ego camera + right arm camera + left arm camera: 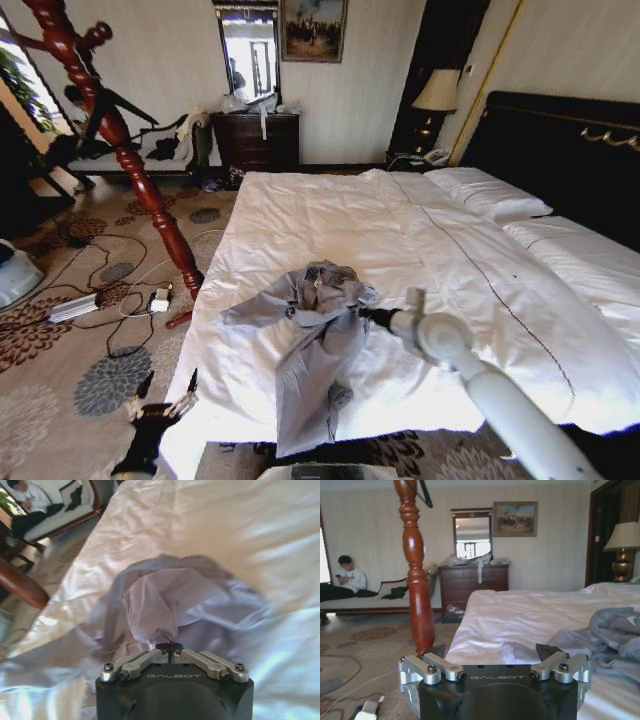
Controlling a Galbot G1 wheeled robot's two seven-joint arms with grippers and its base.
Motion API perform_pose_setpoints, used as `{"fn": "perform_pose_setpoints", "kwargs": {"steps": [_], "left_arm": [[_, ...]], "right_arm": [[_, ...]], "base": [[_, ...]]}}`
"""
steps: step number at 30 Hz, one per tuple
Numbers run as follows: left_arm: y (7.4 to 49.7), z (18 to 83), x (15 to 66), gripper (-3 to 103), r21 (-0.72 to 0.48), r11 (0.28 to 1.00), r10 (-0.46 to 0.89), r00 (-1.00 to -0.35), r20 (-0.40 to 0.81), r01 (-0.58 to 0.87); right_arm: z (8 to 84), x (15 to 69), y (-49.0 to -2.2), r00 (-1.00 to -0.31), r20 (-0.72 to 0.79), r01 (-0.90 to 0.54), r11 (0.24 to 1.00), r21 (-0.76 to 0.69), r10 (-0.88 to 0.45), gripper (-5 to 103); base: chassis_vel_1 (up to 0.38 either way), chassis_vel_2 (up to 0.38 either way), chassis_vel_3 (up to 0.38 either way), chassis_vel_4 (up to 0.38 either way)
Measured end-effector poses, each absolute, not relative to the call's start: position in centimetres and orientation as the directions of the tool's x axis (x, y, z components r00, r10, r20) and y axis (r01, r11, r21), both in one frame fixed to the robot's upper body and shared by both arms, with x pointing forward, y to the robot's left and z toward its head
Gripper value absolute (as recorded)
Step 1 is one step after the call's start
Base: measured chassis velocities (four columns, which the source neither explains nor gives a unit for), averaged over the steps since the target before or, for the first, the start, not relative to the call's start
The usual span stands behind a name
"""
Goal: Pick up the clothes from the bed and hang them on the clothes hanger.
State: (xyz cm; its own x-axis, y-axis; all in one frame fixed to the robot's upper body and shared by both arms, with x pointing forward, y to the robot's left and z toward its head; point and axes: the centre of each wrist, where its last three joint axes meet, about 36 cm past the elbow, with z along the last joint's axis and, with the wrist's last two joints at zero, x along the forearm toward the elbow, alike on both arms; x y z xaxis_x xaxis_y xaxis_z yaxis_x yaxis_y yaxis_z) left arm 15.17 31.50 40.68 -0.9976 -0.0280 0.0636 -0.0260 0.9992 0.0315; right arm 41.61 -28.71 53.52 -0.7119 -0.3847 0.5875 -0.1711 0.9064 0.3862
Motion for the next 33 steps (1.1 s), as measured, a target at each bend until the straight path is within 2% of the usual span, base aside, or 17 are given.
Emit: {"fn": "perform_pose_setpoints", "kwargs": {"steps": [3, 9, 22, 28, 33], "left_arm": [[31.5, 41.3, 16.0, 100, 0.034, 0.999, -0.007, -0.998, 0.058, -0.005], [31.6, 43.8, 18.8, 100, 0.047, 0.992, 0.116, -0.992, 0.057, 0.118], [32.0, 47.6, 30.4, 100, 0.011, 0.949, 0.311, -0.942, 0.125, 0.315], [30.8, 49.6, 35.9, 100, 0.006, 0.893, 0.443, -0.881, 0.164, 0.450], [31.5, 51.7, 42.7, 100, 0.084, 0.805, 0.573, -0.806, 0.150, 0.588]], "right_arm": [[54.0, 41.6, -29.8, -0.719, 0.595, -0.173, 0.921, 0.349, -0.361, 0], [56.0, 40.8, -32.5, -0.745, 0.602, -0.172, 0.954, 0.244, -0.288, 0], [56.4, 38.3, -35.8, -0.762, 0.612, -0.173, 0.977, 0.124, -0.212, 0], [56.2, 37.6, -35.4, -0.781, 0.589, -0.180, 0.978, 0.107, -0.208, 0], [56.3, 37.5, -35.3, -0.810, 0.551, -0.198, 0.978, 0.066, -0.201, 0]], "base": [[0.000, 0.000, 0.000, 0.000], [0.000, 0.000, 0.000, 0.000], [0.000, 0.000, 0.000, 0.000], [0.000, 0.000, 0.000, 0.000], [0.000, 0.000, 0.000, 0.000]]}}
